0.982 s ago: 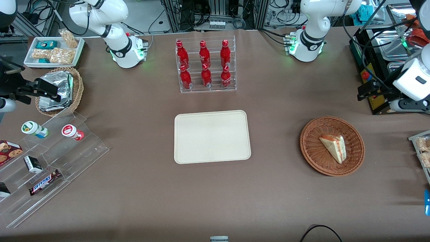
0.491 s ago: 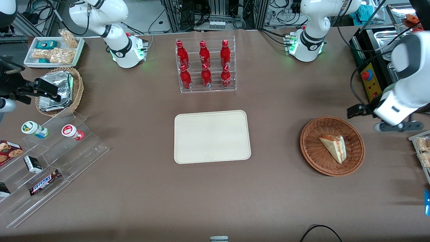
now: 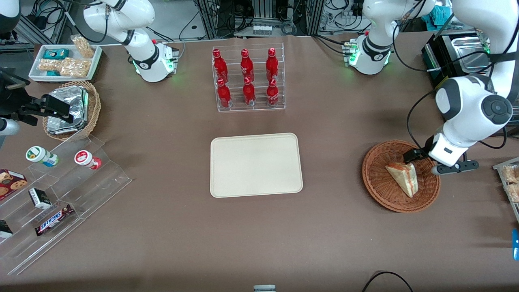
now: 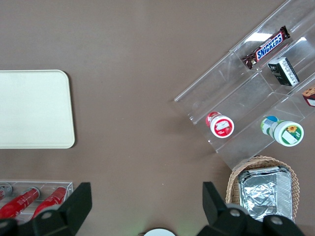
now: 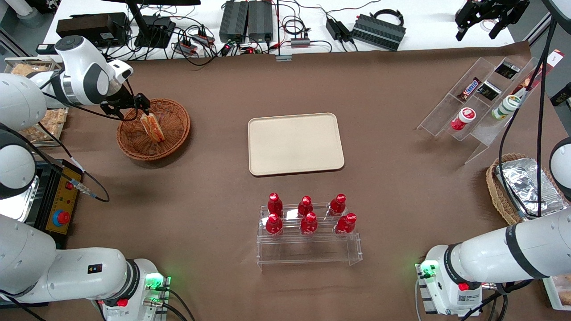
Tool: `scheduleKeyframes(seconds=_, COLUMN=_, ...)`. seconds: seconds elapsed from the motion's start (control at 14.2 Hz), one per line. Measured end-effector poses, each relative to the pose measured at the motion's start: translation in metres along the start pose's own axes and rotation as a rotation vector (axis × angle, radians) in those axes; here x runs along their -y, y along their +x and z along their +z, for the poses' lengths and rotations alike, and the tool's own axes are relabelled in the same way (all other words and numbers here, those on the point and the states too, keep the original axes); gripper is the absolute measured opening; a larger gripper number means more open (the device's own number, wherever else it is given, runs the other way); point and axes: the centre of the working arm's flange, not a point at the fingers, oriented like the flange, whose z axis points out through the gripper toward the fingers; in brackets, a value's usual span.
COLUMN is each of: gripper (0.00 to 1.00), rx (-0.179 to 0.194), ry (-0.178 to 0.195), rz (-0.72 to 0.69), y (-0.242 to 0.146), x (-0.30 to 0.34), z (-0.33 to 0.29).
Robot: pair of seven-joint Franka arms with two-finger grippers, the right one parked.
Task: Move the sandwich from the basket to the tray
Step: 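Close the left gripper on the wrapped sandwich's edge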
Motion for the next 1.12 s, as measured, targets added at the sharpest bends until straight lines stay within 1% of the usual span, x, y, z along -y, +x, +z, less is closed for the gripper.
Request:
scheduleKeyframes(seconds=0.28, gripper=1.0, rx=-0.047, ry=-0.016, rz=-0.22, y=0.008, x=-0.006, z=0.026)
scheduleKeyframes(seconds=0.35, gripper=1.0, rx=-0.053, ry=-0.02, rz=-0.26, y=0.009, x=-0.009, z=0.036)
scheduleKeyframes(seconds=0.42, gripper=1.0, rx=-0.047, ry=-0.02, rz=-0.284, y=0.009, x=-0.011, z=0.047)
scheduleKeyframes(seconds=0.56, gripper=0.96, rx=-0.024, ry=-0.013, rz=-0.299, y=0.007, x=-0.013, z=0.065)
scheduleKeyframes(seconds=0.63, gripper=0.87, rx=-0.017, ry=-0.011, rz=-0.301, y=0.006, x=-0.013, z=0.068)
scheduleKeyframes(seconds=0.7, gripper=0.77, rx=-0.008, ry=-0.008, rz=-0.301, y=0.006, x=-0.013, z=0.069)
scheduleKeyframes(seconds=0.77, gripper=0.63, rx=0.008, ry=-0.001, rz=-0.291, y=0.006, x=-0.013, z=0.067)
scheduleKeyframes(seconds=0.91, gripper=0.43, rx=0.051, ry=0.014, rz=-0.238, y=0.01, x=-0.015, z=0.058)
scheduleKeyframes(seconds=0.98, gripper=0.36, rx=0.069, ry=0.019, rz=-0.207, y=0.013, x=-0.016, z=0.051)
scheduleKeyframes(seconds=1.12, gripper=0.2, rx=0.088, ry=0.02, rz=-0.115, y=0.018, x=-0.027, z=0.033)
